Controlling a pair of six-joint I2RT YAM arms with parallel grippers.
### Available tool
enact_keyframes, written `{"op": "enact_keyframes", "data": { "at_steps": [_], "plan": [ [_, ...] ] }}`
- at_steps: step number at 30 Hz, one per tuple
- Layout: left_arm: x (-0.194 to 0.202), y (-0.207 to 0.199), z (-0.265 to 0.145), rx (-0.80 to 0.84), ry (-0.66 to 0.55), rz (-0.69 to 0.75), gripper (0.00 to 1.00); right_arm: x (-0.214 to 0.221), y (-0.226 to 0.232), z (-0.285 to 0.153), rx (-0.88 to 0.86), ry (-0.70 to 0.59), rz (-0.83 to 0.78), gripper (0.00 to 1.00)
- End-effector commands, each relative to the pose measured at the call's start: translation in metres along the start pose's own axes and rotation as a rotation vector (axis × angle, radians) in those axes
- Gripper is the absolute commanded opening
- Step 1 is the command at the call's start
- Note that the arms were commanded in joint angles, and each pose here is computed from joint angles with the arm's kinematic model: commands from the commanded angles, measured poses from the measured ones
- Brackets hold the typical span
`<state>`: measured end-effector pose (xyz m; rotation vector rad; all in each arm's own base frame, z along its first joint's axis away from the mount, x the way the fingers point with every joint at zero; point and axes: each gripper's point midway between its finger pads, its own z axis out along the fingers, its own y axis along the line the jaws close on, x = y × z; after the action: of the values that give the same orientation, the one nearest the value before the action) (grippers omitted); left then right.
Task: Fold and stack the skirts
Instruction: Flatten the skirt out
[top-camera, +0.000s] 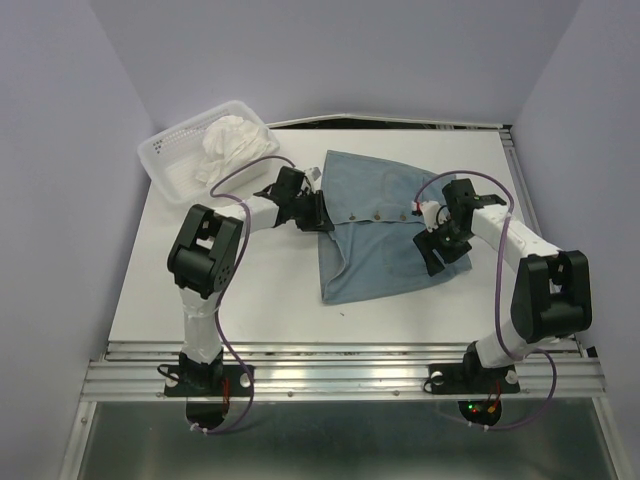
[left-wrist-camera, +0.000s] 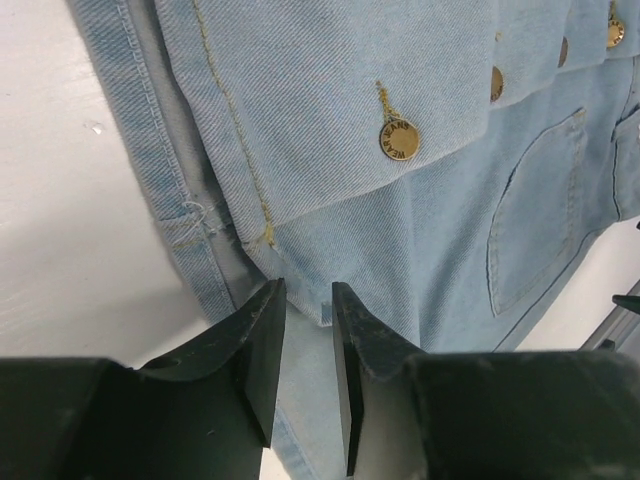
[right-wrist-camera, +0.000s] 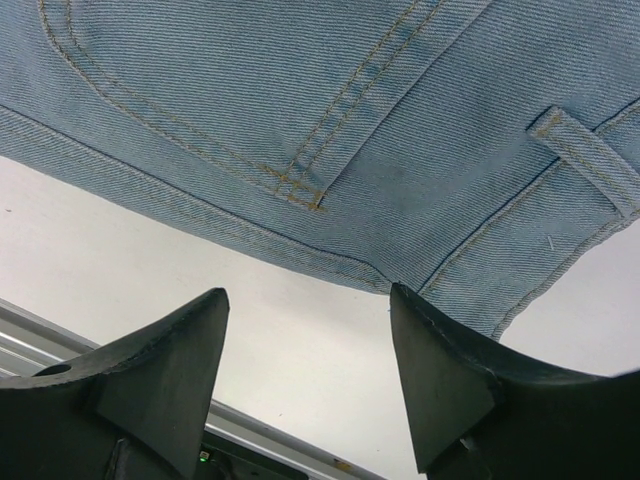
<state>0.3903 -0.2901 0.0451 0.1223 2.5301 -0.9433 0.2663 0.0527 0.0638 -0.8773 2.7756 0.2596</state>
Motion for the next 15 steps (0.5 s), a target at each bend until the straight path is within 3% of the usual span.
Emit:
{"op": "enact_keyframes", "data": {
  "at_steps": [1,10,15],
  "plan": [
    [-0.01,-0.004,-0.003,-0.005,-0.032,0.001,0.38,-0.005,-0.003,-0.004,0.021,-0.021,-0.022,0.71],
    [-0.007,0.001,0.003,-0.015,-0.02,-0.016,0.39,-0.005,-0.004,-0.004,0.021,-0.021,-0.027,0.72],
    [-0.006,0.002,0.01,-0.01,-0.005,-0.027,0.34,-0.001,-0.004,-0.004,0.029,-0.009,-0.03,0.72]
  ]
}}
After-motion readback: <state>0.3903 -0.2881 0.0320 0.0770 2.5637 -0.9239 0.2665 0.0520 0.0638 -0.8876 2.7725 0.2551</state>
